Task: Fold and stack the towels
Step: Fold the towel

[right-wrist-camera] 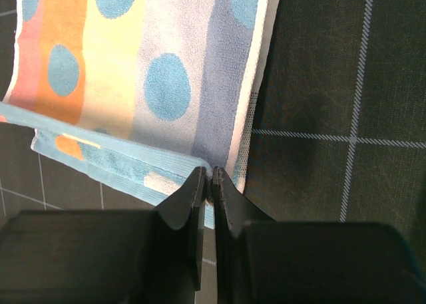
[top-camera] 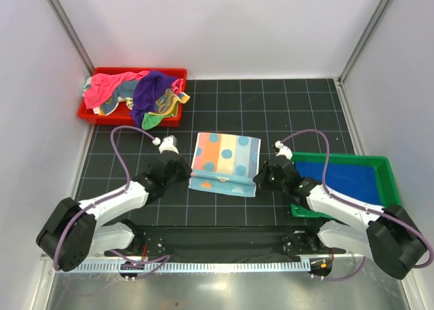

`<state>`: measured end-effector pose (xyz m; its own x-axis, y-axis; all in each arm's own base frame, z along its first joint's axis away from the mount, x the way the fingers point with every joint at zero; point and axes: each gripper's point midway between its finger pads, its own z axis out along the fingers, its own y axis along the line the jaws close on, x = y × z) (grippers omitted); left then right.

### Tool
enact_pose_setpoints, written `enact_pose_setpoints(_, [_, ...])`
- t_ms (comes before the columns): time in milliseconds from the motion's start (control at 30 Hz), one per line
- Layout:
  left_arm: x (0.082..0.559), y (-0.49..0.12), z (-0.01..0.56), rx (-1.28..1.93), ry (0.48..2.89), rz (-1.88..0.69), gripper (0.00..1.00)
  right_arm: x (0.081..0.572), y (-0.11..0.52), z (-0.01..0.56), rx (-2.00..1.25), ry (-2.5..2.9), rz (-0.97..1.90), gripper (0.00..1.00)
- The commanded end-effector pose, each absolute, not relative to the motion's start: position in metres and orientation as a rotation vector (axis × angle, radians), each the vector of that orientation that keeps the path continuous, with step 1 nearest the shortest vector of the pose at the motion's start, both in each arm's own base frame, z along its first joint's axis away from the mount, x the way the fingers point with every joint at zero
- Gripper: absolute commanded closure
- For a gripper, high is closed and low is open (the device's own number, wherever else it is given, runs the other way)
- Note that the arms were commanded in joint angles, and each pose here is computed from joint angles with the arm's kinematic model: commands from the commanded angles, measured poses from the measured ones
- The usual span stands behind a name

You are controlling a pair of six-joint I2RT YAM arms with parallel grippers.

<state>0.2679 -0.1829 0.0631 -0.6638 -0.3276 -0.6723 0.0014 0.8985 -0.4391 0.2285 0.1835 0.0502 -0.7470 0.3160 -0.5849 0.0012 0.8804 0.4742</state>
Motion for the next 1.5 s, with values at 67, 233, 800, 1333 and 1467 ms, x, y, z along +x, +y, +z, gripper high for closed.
enact_pose_setpoints(67, [0.281,-0.183,0.096,-0.230,2.156,-0.521,1.00,0.242,0.184,0.088,0.221,2.263,0.590,0.98])
enact_pose_setpoints(233, [0.283,-0.180,0.113,-0.225,2.126,-0.513,1.00,0.245,0.184,0.110,0.211,2.234,0.597,0.98])
enact_pose_setpoints(800, [0.268,-0.175,0.079,-0.257,2.199,-0.507,1.00,0.227,0.182,0.070,0.244,2.299,0.623,0.98])
enact_pose_setpoints(1333, [0.256,-0.176,0.068,-0.248,2.215,-0.534,0.61,0.214,0.178,0.058,0.223,2.333,0.622,0.60])
enact_pose_setpoints(1467, [0.258,-0.174,0.085,-0.252,2.180,-0.535,0.61,0.213,0.173,0.072,0.234,2.317,0.614,0.61])
